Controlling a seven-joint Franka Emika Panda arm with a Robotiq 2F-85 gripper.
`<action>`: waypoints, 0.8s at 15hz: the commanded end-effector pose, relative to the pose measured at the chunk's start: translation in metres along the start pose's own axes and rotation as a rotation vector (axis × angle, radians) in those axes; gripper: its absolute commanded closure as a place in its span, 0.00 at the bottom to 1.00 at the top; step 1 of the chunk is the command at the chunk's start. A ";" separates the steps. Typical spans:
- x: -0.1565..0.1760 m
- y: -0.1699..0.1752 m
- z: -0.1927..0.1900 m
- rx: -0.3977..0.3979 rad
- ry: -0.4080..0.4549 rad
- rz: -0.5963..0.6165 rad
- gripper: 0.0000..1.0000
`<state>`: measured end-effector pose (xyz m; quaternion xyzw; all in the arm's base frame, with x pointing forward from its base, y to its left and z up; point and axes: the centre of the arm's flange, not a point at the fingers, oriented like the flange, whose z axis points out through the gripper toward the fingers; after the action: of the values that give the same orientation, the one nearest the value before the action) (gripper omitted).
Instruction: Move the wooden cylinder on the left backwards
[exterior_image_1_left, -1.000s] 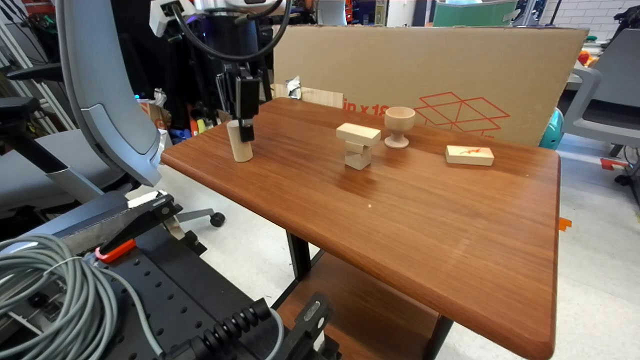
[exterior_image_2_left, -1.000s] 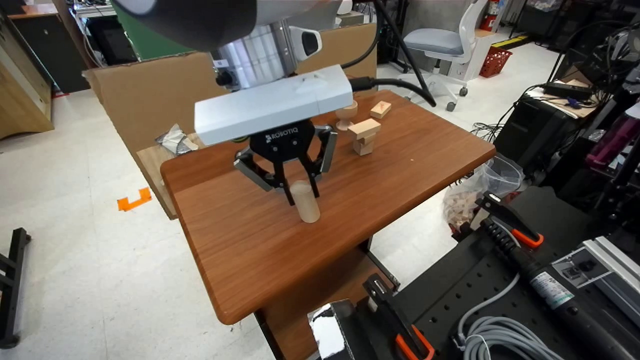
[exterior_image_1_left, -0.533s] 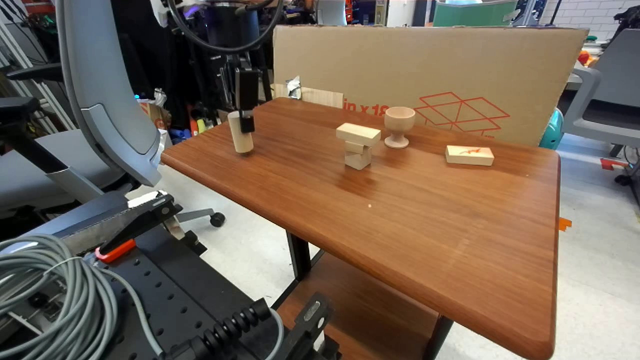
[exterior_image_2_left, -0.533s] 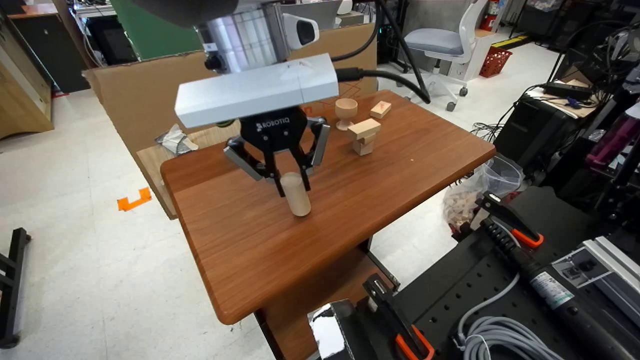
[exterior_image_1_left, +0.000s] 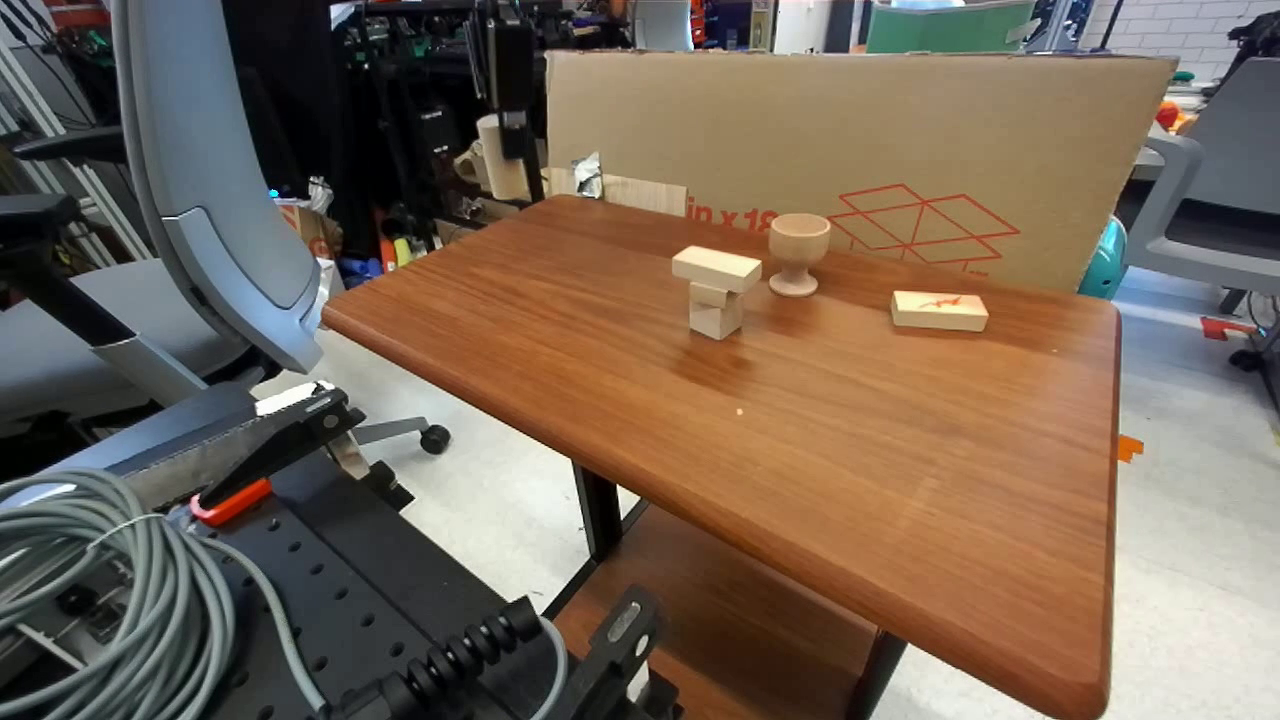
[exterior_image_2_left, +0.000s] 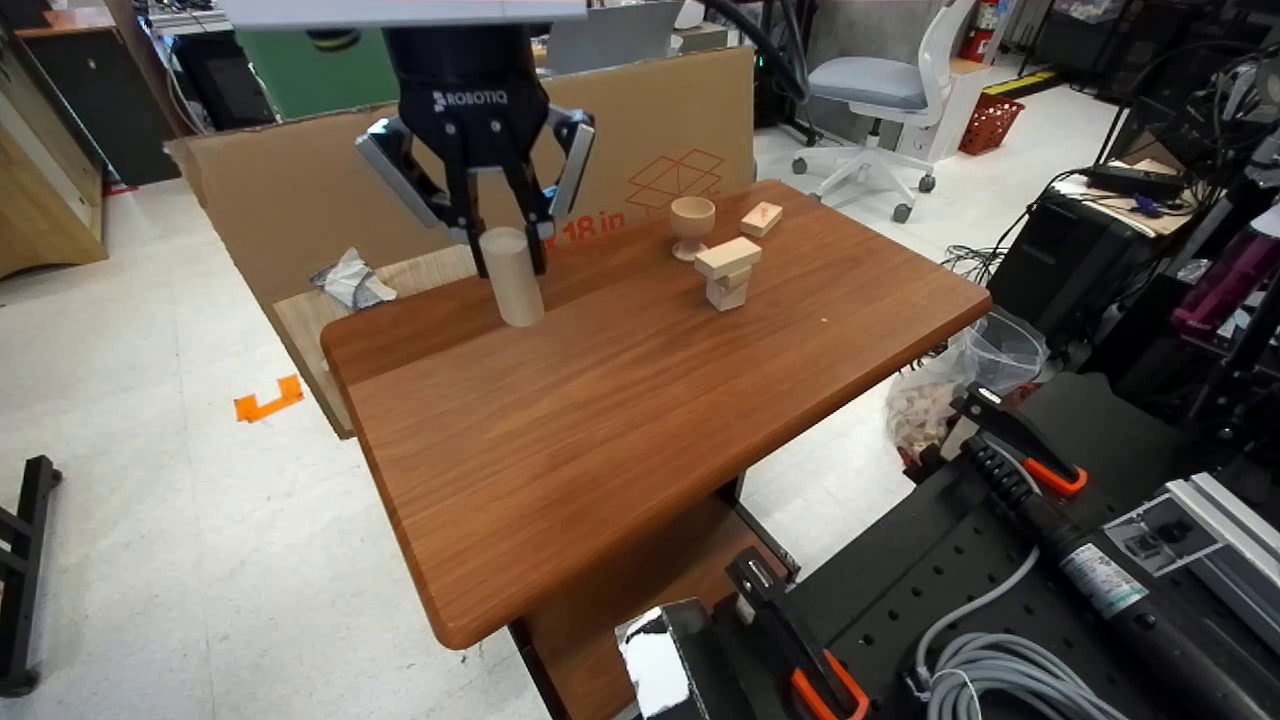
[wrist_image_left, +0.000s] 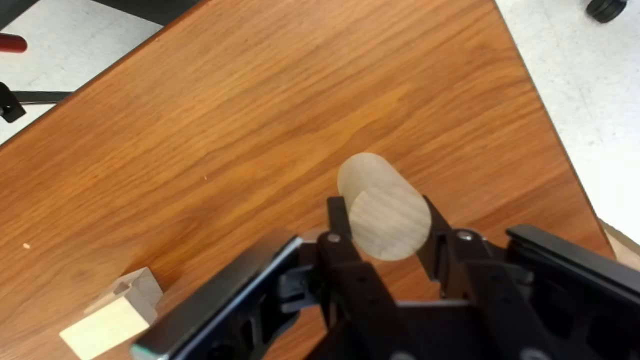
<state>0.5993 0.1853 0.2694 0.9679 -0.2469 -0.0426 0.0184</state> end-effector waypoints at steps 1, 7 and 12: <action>0.031 0.002 -0.021 0.011 -0.004 0.084 0.90; 0.067 0.032 -0.016 0.017 -0.005 0.193 0.90; 0.086 0.046 -0.003 0.014 -0.012 0.244 0.90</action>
<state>0.6391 0.1094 0.2726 0.9375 -0.3451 -0.0389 0.0213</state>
